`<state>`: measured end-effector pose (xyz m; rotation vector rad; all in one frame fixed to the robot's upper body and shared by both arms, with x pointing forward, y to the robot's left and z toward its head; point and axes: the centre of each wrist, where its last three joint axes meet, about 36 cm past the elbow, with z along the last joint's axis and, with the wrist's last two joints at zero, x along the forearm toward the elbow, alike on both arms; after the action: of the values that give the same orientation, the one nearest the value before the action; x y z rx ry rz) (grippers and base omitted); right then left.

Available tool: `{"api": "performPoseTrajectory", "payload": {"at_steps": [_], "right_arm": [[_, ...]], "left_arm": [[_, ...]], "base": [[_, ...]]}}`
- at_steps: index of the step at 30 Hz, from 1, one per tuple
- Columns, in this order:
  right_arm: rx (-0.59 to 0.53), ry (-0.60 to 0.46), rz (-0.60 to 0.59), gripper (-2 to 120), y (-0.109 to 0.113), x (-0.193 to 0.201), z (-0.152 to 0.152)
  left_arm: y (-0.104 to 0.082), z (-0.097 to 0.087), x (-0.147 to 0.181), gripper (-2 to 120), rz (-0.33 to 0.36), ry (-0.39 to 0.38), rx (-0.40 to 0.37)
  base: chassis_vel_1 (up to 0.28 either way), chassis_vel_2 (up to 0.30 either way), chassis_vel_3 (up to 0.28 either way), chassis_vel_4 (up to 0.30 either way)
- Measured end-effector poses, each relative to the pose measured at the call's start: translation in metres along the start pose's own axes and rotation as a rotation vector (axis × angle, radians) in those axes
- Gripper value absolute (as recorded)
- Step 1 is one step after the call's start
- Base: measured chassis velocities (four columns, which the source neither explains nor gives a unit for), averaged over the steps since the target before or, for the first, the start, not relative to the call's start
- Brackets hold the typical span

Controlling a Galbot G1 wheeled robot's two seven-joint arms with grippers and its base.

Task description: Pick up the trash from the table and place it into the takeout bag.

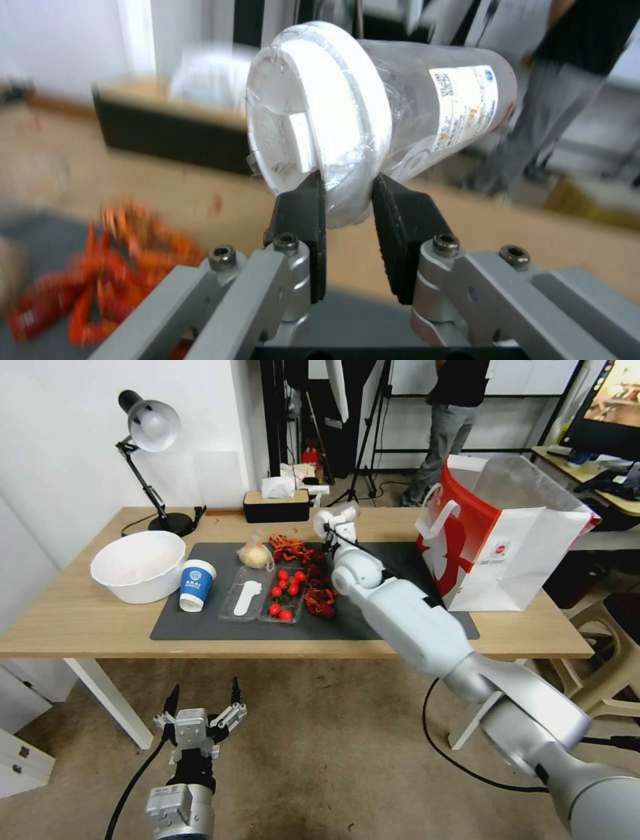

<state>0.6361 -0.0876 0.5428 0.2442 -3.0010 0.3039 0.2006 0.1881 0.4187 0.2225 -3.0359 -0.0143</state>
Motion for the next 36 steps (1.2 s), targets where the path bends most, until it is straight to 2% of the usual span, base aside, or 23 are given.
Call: {"api": "performPoseTrajectory", "payload": {"at_steps": [2, 4, 8, 9, 12, 13, 16, 17, 20, 25, 28, 29, 32, 33, 35, 36], "right_arm": [[0.01, -0.084, 0.002, 15, -0.017, 0.023, -0.022], [0.013, -0.1, 0.004, 15, -0.02, 0.027, -0.027], [0.04, -0.21, 0.06, 15, -0.048, 0.063, -0.059], [0.04, -0.21, 0.06, 15, -0.048, 0.063, -0.059], [0.034, -0.237, 0.183, 15, -0.088, 0.097, -0.088], [0.034, -0.237, 0.183, 15, -0.088, 0.097, -0.088], [0.043, -0.231, 0.315, 15, -0.145, 0.124, -0.108], [0.043, -0.231, 0.315, 15, -0.145, 0.124, -0.108], [0.025, -0.18, 0.389, 15, -0.198, 0.155, -0.11], [0.032, -0.119, 0.402, 15, -0.218, 0.165, -0.088], [0.033, -0.086, 0.388, 30, -0.224, 0.169, -0.069], [0.033, -0.086, 0.388, 30, -0.224, 0.169, -0.069], [0.031, -0.07, 0.389, 43, -0.225, 0.169, -0.063], [0.031, -0.07, 0.389, 43, -0.225, 0.169, -0.063], [0.029, -0.068, 0.387, 54, -0.225, 0.169, -0.063], [0.029, -0.068, 0.387, 54, -0.225, 0.169, -0.063]], "left_arm": [[0.0, 0.0, 0.0, 100, -0.001, 0.0, -0.001], [0.0, 0.0, 0.0, 100, -0.002, 0.0, 0.0], [0.0, 0.0, 0.0, 100, -0.004, -0.001, 0.001], [0.0, 0.0, 0.0, 100, -0.004, -0.001, 0.001], [-0.002, -0.001, 0.001, 100, -0.004, 0.002, 0.001], [-0.002, -0.001, 0.001, 100, -0.004, 0.002, 0.001], [-0.002, -0.001, 0.0, 100, -0.001, 0.002, -0.003], [-0.002, -0.001, 0.0, 100, -0.001, 0.002, -0.003], [-0.004, -0.003, 0.001, 100, 0.011, 0.004, -0.008], [-0.006, -0.003, 0.001, 100, 0.02, 0.005, -0.013], [-0.007, -0.003, 0.002, 100, 0.025, 0.005, -0.016], [-0.007, -0.003, 0.002, 100, 0.025, 0.005, -0.016], [-0.007, -0.005, 0.002, 100, 0.026, 0.002, -0.017], [-0.007, -0.005, 0.002, 100, 0.026, 0.002, -0.017], [-0.007, -0.005, 0.003, 100, 0.025, 0.001, -0.017], [-0.007, -0.005, 0.003, 100, 0.025, 0.001, -0.017]], "base": [[0.0, 0.0, 0.0, 0.0], [0.0, 0.0, 0.0, 0.0], [0.0, 0.0, 0.0, 0.0], [0.0, 0.0, 0.0, 0.0], [0.0, 0.0, 0.0, 0.0], [0.0, 0.0, 0.0, 0.0], [0.0, 0.0, 0.0, 0.0], [0.0, 0.0, 0.0, 0.0], [0.0, 0.0, 0.0, 0.0], [0.0, 0.0, 0.0, 0.0], [0.0, 0.0, 0.0, 0.0], [0.0, 0.0, 0.0, 0.0], [0.0, 0.0, 0.0, 0.0], [0.0, 0.0, 0.0, 0.0], [0.0, 0.0, 0.0, 0.0], [0.0, 0.0, 0.0, 0.0]]}}
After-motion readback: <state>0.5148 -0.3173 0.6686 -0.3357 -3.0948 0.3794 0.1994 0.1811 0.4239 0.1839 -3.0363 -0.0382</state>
